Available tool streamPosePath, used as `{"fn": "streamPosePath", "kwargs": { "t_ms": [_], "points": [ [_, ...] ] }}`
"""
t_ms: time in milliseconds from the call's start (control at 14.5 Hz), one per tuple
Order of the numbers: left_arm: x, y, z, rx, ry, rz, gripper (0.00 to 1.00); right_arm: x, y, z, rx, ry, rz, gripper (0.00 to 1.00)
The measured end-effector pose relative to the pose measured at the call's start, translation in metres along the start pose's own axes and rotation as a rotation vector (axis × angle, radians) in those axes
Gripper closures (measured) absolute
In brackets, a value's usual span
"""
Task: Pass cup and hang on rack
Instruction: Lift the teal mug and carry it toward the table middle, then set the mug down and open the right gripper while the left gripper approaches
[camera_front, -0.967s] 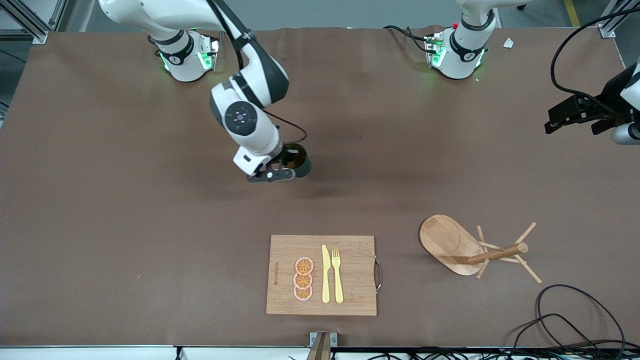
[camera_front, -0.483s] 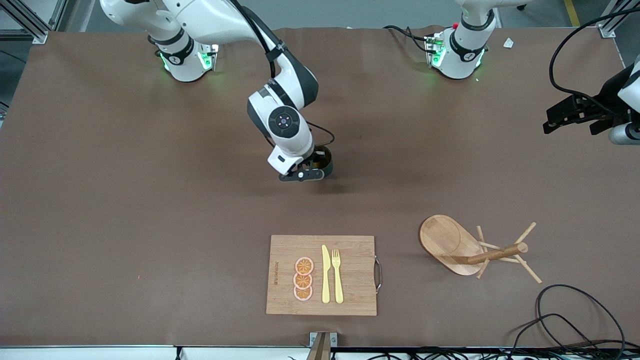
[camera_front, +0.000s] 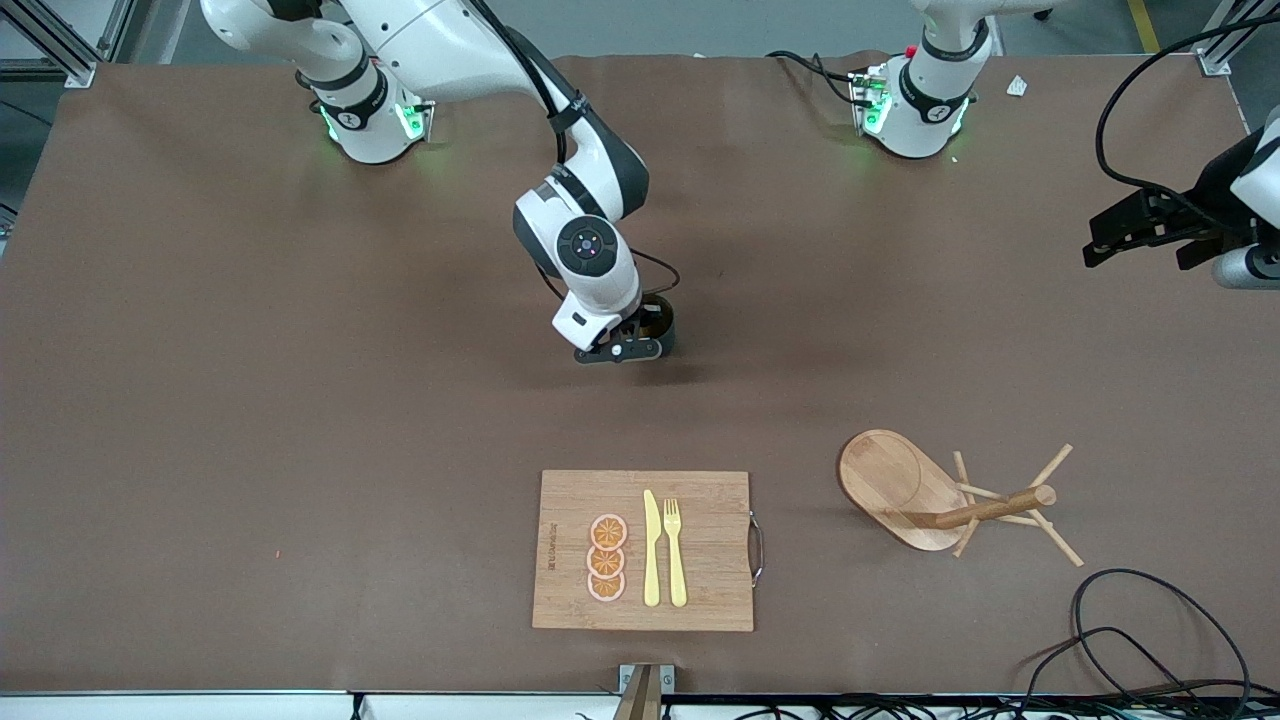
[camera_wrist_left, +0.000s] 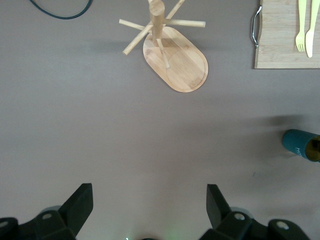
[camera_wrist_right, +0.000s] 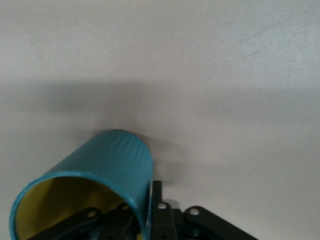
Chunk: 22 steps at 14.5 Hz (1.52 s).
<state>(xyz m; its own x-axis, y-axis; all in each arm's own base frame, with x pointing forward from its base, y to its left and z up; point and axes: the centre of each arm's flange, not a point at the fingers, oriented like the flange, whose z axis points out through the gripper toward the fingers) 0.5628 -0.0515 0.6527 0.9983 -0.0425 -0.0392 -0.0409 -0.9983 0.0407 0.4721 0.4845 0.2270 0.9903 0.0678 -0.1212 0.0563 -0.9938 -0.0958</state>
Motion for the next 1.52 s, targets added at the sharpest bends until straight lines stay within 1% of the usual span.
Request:
{"fn": "streamPosePath", "kwargs": {
  "t_ms": [138,207,276,414,483,552,621,829,967,1036,1174,1243,1381,1450,1519],
  "points": [
    [0.0,0.002,0.0,0.0,0.0,0.003,0.0,0.001,0.001,0.001,-0.002,0.0,0.006,0.64],
    [0.0,0.001,0.001,0.0,-0.001,0.002,0.0,0.001,0.0,0.0,-0.001,0.002,0.006,0.51],
    [0.0,0.002,0.001,0.0,-0.002,0.003,0.0,0.002,-0.001,-0.003,0.003,0.007,0.006,0.41],
    [0.001,0.004,0.002,0.0,-0.003,0.009,0.0,0.006,-0.006,-0.011,0.016,0.022,0.003,0.24],
    [0.001,0.006,0.002,0.0,-0.004,0.012,0.0,0.007,-0.008,-0.016,0.021,0.027,0.002,0.17],
    [0.001,0.009,0.003,0.0,-0.006,0.017,0.0,0.008,-0.009,-0.02,0.023,0.028,0.001,0.04],
    [0.002,0.012,0.005,0.0,-0.009,0.024,0.0,0.009,-0.011,-0.027,0.022,0.024,-0.001,0.0],
    [0.004,0.024,0.011,0.0,-0.019,0.045,0.0,0.014,-0.007,-0.067,0.007,-0.012,-0.003,0.0],
    [0.011,0.026,0.023,-0.001,-0.036,0.048,0.0,0.027,0.018,-0.101,-0.003,-0.042,-0.016,0.0],
    [0.015,0.027,0.029,-0.002,-0.045,0.05,0.0,0.037,0.041,-0.116,-0.009,-0.062,-0.014,0.0],
    [0.019,0.034,0.037,-0.003,-0.054,0.063,0.0,0.062,0.101,-0.143,-0.022,-0.097,0.031,0.0],
    [0.019,0.042,0.039,-0.002,-0.056,0.076,0.0,0.074,0.137,-0.156,-0.044,-0.108,0.064,0.0],
    [0.016,0.066,0.039,0.007,-0.056,0.102,0.0,0.093,0.207,-0.183,-0.112,-0.104,0.12,0.0],
    [0.013,0.081,0.04,0.021,-0.055,0.095,0.0,0.098,0.236,-0.199,-0.136,-0.093,0.142,0.0],
    [0.01,0.099,0.041,0.033,-0.054,0.07,0.0,0.1,0.26,-0.214,-0.148,-0.083,0.152,0.0]
  ]
}}
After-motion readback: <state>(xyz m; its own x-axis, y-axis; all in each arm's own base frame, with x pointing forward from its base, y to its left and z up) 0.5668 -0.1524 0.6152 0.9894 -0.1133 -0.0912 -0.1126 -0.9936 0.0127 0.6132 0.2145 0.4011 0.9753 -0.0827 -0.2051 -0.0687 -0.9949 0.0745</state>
